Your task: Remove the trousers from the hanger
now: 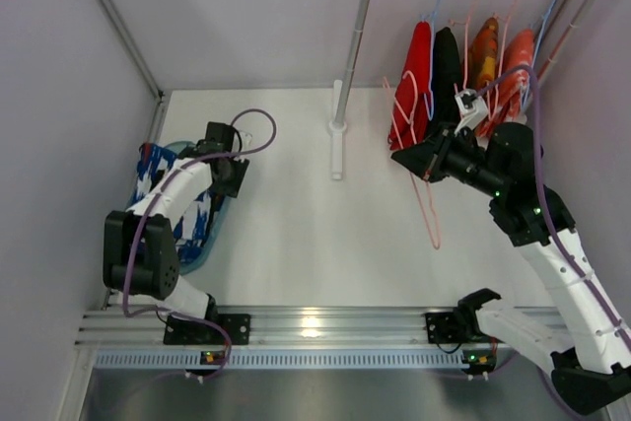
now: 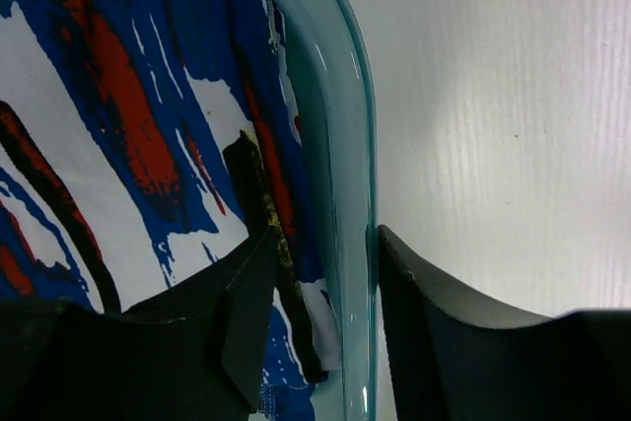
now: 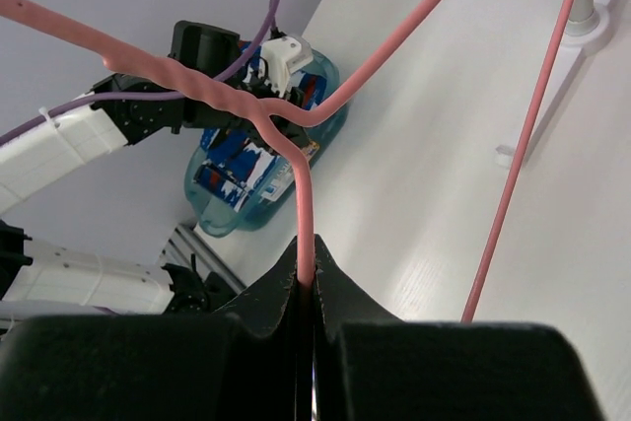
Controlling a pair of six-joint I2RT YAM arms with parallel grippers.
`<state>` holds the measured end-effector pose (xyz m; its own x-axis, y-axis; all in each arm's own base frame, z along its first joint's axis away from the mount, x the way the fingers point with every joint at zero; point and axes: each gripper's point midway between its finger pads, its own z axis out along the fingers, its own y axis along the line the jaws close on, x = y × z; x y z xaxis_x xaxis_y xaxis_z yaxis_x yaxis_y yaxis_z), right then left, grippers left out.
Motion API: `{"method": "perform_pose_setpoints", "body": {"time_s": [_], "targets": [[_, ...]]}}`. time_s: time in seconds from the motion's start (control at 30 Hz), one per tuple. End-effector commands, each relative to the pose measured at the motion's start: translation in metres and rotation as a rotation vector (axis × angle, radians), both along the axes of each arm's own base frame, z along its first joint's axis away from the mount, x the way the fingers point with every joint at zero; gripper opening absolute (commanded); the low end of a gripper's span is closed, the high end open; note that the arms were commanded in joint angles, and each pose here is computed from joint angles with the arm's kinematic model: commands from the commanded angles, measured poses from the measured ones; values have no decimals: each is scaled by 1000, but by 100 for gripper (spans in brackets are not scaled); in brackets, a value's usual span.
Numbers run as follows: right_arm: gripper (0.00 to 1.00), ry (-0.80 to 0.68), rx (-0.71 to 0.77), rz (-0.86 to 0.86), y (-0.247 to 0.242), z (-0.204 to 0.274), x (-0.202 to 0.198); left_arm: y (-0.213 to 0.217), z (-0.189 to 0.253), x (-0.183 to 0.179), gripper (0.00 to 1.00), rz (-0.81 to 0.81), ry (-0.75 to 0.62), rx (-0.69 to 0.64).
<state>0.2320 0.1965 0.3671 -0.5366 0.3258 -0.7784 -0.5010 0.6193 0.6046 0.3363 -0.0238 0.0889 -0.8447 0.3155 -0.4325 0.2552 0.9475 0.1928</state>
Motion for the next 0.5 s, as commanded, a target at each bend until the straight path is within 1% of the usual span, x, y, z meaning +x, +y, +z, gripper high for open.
{"method": "perform_pose_setpoints", "body": {"time_s": [0.0,0.2,0.3,0.37,0.43,0.47], "targets": [[0,-28,17,-1,-4,9,-3,17,13,27,49,63,-99,81],[0,-31,15,-25,-11,12,-4,34,24,47,45,138,-173,137],[0,-29,15,-32,-13,13,-4,40,33,57,46,162,-204,146],[0,-19,19,-52,-16,15,-3,37,36,60,57,149,-211,124],[0,-4,22,-92,-22,16,1,29,47,63,71,136,-227,74],[0,13,37,-103,-24,16,2,17,53,63,92,103,-236,13]]}}
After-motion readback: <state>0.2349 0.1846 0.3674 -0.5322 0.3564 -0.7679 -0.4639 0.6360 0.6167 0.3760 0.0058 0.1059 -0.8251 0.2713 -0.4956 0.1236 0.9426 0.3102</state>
